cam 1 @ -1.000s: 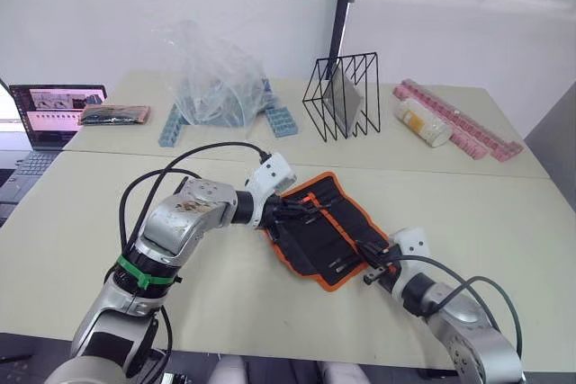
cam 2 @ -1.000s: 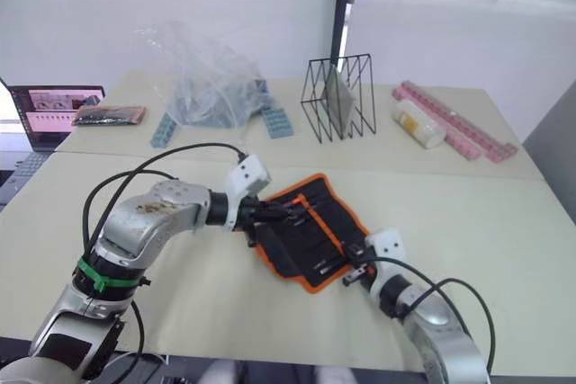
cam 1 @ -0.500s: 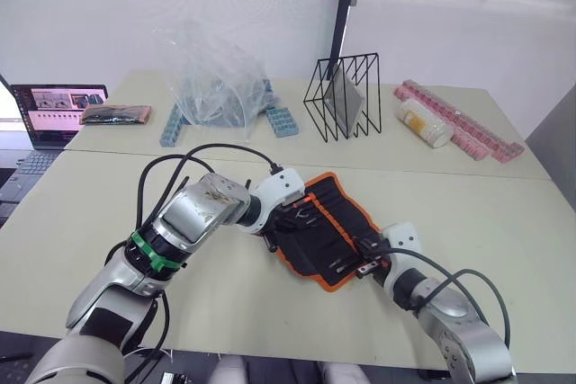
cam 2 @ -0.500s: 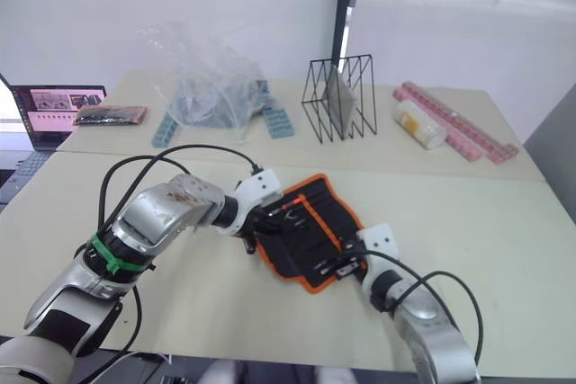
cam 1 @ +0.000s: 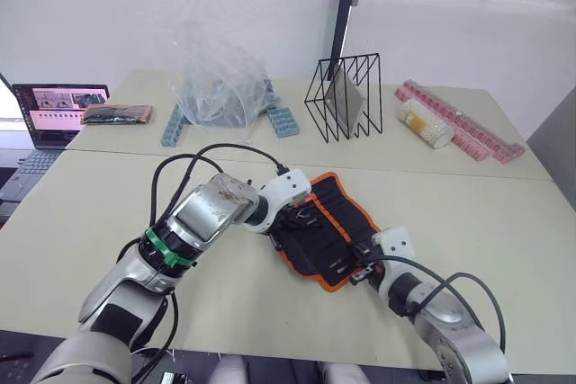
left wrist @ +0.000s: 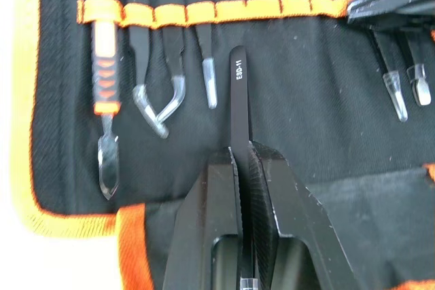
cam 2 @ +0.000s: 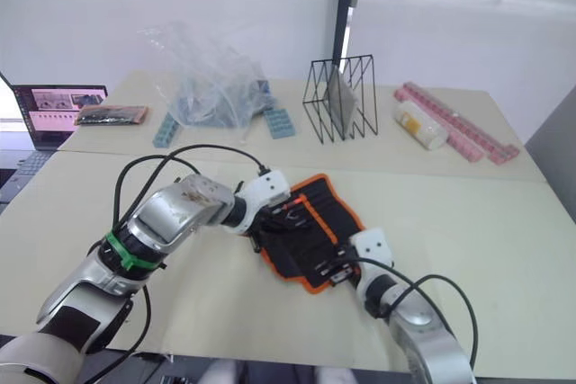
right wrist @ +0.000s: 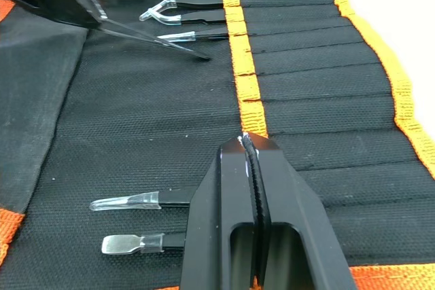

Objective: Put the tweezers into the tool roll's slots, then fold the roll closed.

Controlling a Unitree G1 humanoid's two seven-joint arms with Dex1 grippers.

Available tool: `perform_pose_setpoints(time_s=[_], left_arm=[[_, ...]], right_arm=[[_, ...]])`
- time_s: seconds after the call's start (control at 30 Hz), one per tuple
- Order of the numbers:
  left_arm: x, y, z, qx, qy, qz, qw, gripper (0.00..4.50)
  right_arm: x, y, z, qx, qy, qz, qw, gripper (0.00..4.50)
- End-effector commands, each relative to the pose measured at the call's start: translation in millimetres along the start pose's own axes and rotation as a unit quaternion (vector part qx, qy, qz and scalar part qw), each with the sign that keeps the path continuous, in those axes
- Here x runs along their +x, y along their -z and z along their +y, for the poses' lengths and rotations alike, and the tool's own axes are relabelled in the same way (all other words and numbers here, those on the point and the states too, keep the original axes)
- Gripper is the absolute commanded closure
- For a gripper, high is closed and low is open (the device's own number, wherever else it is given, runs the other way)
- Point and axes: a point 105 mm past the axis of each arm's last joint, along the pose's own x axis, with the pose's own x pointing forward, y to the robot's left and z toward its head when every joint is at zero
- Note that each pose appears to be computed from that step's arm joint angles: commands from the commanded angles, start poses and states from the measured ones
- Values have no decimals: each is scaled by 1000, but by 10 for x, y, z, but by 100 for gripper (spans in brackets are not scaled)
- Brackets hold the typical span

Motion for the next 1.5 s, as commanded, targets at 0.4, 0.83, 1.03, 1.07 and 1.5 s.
perform_pose_setpoints(time_s=[0.4, 0.83, 1.03, 1.07, 1.5], left_arm=[[63, -142, 31, 22, -29, -18, 999, 450], [97, -162, -19, 27, -21, -20, 999, 450], [126, -173, -42, 24, -19, -21, 999, 450], [133, -175, -48, 24, -18, -21, 999, 450], [305, -226, -71, 21, -10, -22, 999, 450]], right_arm=[[-66, 154, -89, 29, 23, 21, 999, 448], [-119, -68, -301, 30, 64, -31, 997, 448], [-77, 213, -197, 16, 41, 37, 998, 448], [-73, 257, -183, 8, 38, 50, 998, 448], [-59, 476, -94, -7, 23, 109, 994, 448]])
